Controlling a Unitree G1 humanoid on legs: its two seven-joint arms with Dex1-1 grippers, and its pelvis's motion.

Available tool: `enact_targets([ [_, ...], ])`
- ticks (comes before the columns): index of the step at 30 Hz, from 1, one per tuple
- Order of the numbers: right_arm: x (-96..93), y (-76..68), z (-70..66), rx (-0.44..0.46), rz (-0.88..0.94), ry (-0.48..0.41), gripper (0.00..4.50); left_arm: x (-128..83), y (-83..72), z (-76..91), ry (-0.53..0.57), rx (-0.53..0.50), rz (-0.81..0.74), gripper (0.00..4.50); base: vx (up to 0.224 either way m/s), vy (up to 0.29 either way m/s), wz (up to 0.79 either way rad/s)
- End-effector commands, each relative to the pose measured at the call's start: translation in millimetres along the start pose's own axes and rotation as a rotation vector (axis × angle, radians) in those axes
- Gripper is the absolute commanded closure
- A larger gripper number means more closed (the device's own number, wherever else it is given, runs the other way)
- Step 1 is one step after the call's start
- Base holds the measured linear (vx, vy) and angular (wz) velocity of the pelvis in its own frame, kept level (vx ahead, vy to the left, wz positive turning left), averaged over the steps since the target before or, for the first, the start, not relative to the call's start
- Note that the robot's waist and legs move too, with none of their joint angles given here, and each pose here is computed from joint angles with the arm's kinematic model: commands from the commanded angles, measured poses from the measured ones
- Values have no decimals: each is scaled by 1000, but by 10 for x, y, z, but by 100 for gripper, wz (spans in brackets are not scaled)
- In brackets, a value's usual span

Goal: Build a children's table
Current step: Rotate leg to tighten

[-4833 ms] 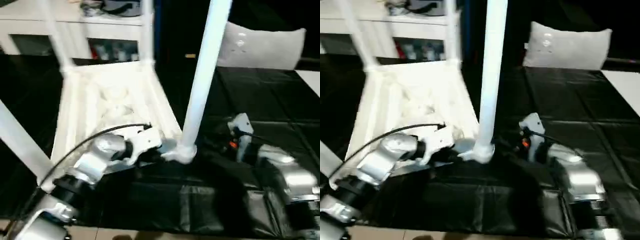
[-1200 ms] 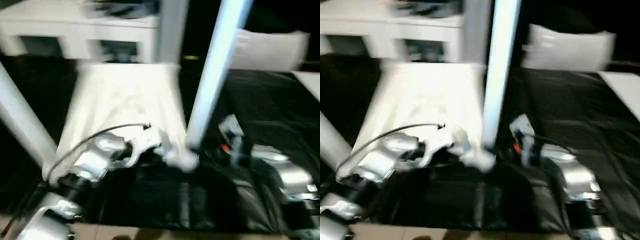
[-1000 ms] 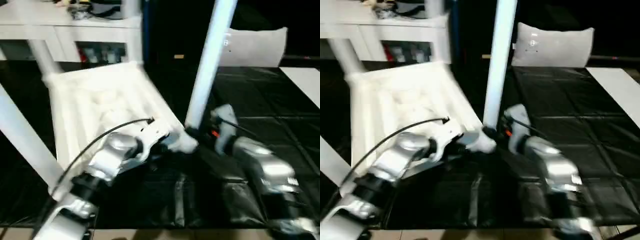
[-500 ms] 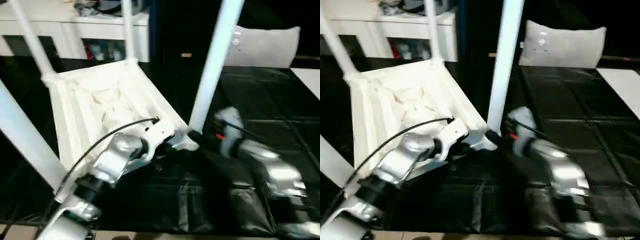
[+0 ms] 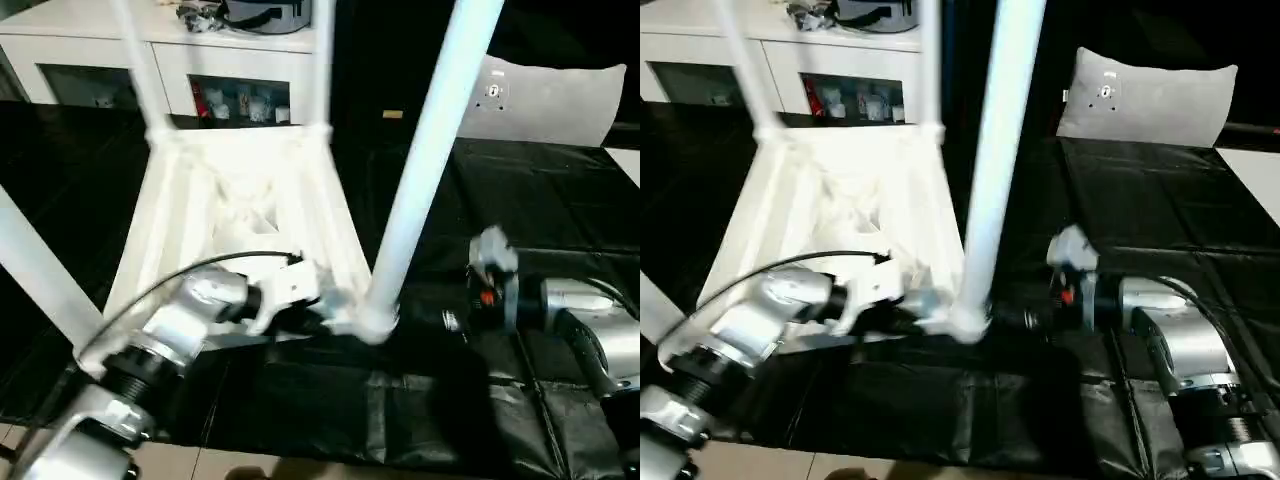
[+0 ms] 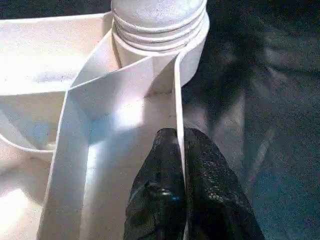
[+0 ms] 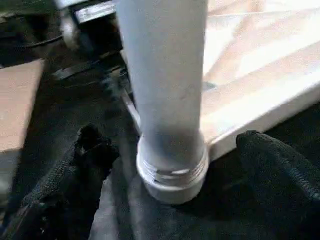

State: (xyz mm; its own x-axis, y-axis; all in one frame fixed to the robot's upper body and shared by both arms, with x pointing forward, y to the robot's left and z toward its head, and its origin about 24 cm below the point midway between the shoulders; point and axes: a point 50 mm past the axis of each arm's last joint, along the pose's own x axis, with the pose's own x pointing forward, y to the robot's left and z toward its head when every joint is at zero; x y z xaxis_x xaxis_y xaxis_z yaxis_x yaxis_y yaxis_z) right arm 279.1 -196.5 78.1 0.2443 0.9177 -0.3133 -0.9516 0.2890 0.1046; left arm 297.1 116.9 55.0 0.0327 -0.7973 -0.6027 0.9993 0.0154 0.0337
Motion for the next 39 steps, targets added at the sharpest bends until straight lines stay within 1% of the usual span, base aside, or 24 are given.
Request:
enact_targets([
  [1,5,-12,51,-39,17,5,24,68,-40,153,-18,87,-97,450,0,0,0],
  [2,14,-14,50,-46,18,1,49,67,-42,161,-22,92,-108,450,0,0,0],
  [3,54,9,60,-40,43,-22,57,68,-57,176,-27,100,-137,450,0,0,0],
  [5,87,39,71,-27,75,-42,61,72,-64,181,-28,105,-151,450,0,0,0],
  [6,94,45,74,-24,84,-45,92,73,-64,181,-28,107,-155,450,0,0,0],
  [7,107,56,78,-21,96,-50,92,75,-62,181,-29,110,-159,450,0,0,0],
  [11,167,61,93,-17,127,-63,135,79,-55,180,-33,114,-170,450,0,0,0],
  [12,173,61,94,-14,131,-65,135,79,-55,180,-33,114,-171,450,0,0,0],
  [15,229,70,106,16,176,-78,156,80,-55,175,-32,114,-176,450,0,0,0],
  [16,239,75,108,21,186,-79,179,80,-54,174,-31,113,-177,450,0,0,0],
  [19,257,90,102,48,210,-81,191,71,-51,164,-29,110,-175,450,0,0,0],
  [21,260,98,93,65,222,-82,211,66,-48,155,-28,106,-175,450,0,0,0],
  [23,258,119,67,85,226,-88,230,59,-41,141,-30,89,-162,450,0,0,0],
  [25,265,137,38,105,198,-101,234,55,-20,130,-38,50,-125,450,0,0,0],
  [27,280,132,20,122,152,-106,240,56,-12,138,-59,27,-103,450,0,0,0],
  [28,316,96,-10,143,58,-100,242,59,20,151,-77,-14,-46,450,0,0,0],
  [29,341,66,-25,155,-2,-93,242,61,36,156,-81,-32,-16,450,0,0,0],
  [31,355,51,-32,162,-35,-89,244,60,42,158,-82,-41,-1,450,0,0,0],
  [32,428,-34,-53,187,-188,-65,244,77,79,193,-100,-82,76,450,0,0,0],
  [34,490,-104,-56,220,-314,-59,245,101,109,239,-126,-129,143,450,0,0,0],
  [35,528,-174,-50,225,-430,-56,246,128,130,275,-146,-162,189,450,0,0,0],
  [37,566,-256,-44,254,-567,-63,247,163,151,309,-154,-185,239,450,0,0,0],
  [38,586,-312,-46,307,-663,-74,247,201,169,332,-147,-201,281,450,0,0,0],
  [39,600,-342,-51,346,-720,-80,247,225,181,347,-141,-210,308,450,0,0,0],
])
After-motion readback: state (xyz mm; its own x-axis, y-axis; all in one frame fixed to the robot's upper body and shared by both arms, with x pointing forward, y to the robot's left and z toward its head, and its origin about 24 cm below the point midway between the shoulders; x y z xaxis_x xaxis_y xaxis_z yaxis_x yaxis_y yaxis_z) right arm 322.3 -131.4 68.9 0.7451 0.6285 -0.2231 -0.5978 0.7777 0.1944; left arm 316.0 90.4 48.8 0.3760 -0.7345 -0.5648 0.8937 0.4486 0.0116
